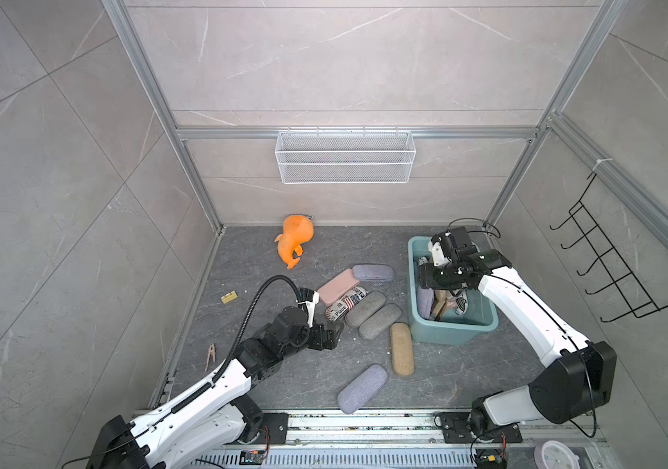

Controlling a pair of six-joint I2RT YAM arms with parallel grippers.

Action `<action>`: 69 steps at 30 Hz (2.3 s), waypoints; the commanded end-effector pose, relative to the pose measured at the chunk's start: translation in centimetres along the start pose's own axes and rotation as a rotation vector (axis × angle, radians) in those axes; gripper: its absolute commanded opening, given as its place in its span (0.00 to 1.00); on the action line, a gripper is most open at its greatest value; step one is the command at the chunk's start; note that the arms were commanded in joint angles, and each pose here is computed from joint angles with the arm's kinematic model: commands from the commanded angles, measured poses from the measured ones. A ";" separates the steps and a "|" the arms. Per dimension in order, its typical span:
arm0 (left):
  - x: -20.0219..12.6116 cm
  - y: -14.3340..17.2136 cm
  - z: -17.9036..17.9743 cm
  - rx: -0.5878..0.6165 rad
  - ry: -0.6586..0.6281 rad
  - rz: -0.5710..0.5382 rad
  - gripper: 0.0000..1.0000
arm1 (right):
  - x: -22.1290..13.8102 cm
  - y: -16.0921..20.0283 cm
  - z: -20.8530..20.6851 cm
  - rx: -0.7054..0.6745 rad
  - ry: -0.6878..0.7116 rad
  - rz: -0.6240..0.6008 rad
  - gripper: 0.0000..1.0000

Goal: Put the glasses cases into the storage boxes
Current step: Place the glasses case in the storage box, then pick up the glasses case at the center of the board.

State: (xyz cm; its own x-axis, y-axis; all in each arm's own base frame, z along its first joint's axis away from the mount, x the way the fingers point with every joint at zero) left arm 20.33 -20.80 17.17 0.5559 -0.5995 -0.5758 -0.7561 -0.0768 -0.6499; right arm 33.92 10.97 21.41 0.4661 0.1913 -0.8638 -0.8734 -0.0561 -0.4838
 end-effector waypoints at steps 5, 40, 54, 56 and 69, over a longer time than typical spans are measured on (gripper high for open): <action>-0.7 1.1 -1.1 0.077 -0.038 0.095 0.98 | -2.6 -1.6 0.2 -0.002 0.002 -0.074 0.58; 6.0 15.8 -7.7 0.512 -0.145 0.660 0.99 | -6.8 -0.1 -1.9 0.019 0.105 -0.193 0.82; 7.6 17.4 -5.6 0.438 -0.213 0.648 0.77 | -8.0 0.3 -1.3 0.004 0.061 -0.240 0.77; 7.7 17.6 -5.1 0.435 -0.222 0.635 0.71 | -8.2 0.4 -1.2 0.005 0.049 -0.247 0.76; 7.6 15.6 -0.2 0.391 -0.349 0.527 0.56 | -9.2 0.2 0.1 0.019 -0.044 -0.280 0.73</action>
State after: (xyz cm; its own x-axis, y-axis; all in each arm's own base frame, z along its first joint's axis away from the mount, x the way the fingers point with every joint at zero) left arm 11.00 -30.05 4.19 0.2129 -0.3095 -0.9268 -0.7963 0.4947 -0.3481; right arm 29.76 9.06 28.71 0.6720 0.2094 -0.7103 -0.7267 0.0019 -0.6870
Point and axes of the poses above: each gripper's point midway between its finger pads, its own x axis out along the fingers, its own z axis along the line the jaws close on, y = z × x, the point moved 2 cm from there along -x, back along the fingers, and after that the axes turned 4 degrees about -x, right-handed, at the moved point
